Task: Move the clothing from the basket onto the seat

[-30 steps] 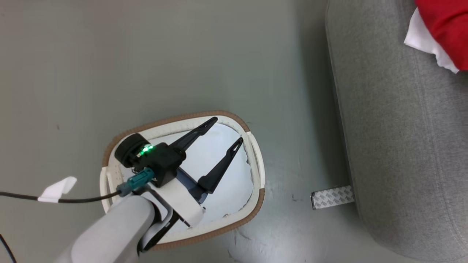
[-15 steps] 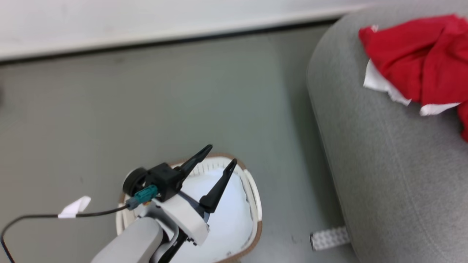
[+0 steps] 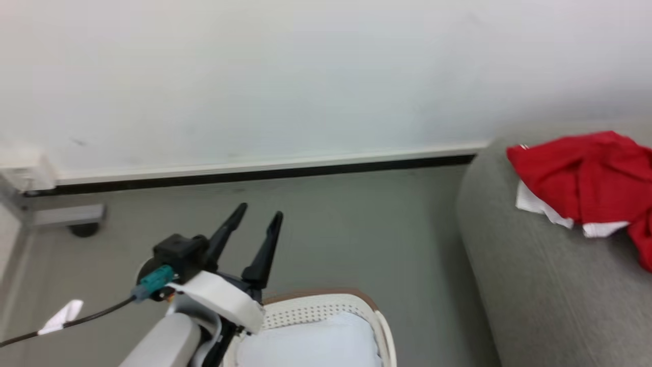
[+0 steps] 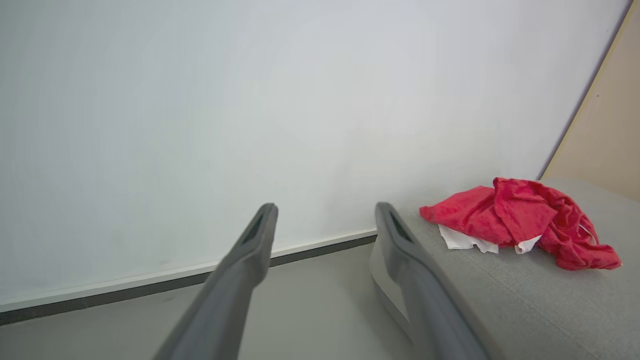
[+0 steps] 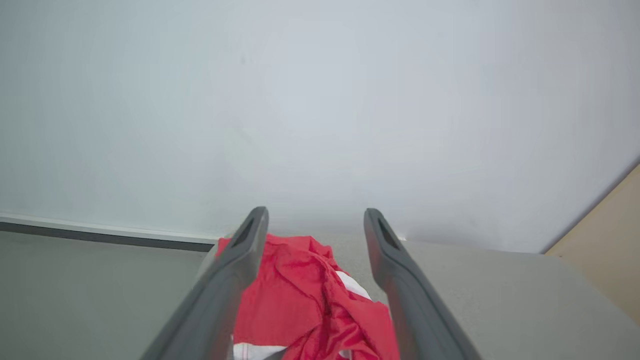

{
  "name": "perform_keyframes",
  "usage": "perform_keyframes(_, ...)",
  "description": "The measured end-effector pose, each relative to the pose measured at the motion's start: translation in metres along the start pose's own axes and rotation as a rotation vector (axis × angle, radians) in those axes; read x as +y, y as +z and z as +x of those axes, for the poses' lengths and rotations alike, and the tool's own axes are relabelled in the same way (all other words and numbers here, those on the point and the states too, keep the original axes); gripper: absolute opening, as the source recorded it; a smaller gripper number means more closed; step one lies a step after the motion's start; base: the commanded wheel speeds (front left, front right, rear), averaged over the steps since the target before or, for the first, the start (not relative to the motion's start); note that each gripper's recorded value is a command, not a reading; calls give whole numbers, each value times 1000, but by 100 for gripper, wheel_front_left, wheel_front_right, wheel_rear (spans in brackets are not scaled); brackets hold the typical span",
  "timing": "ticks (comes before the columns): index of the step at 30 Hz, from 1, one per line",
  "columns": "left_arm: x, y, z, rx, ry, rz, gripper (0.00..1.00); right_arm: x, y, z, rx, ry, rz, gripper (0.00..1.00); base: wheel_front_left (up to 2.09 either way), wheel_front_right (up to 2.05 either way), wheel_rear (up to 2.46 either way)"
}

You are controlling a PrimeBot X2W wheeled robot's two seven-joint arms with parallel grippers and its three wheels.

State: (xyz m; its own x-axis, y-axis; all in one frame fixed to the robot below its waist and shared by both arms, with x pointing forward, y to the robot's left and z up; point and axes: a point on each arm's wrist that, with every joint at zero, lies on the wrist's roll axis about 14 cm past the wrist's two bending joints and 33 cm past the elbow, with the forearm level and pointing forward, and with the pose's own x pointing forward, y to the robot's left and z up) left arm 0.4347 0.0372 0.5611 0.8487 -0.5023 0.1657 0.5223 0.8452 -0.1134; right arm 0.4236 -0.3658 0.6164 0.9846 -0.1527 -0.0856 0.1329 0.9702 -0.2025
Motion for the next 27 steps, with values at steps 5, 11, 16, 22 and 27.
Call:
perform_keyframes(5,39,29,-28,-63,136,50,100,54,29,-3,-154,120,56,100,0,0,0)
perform_keyframes(11,74,41,-62,-91,271,72,100,108,35,-17,-286,208,171,100,0,0,0)
perform_keyframes(16,86,34,-83,-90,332,34,100,145,16,-34,-318,239,271,100,0,0,0)
perform_keyframes(22,90,19,-102,-76,378,-17,100,177,-14,-57,-320,247,357,100,0,0,0)
perform_keyframes(27,93,5,-113,-41,402,1,100,194,-38,-71,-284,247,393,100,0,0,0)
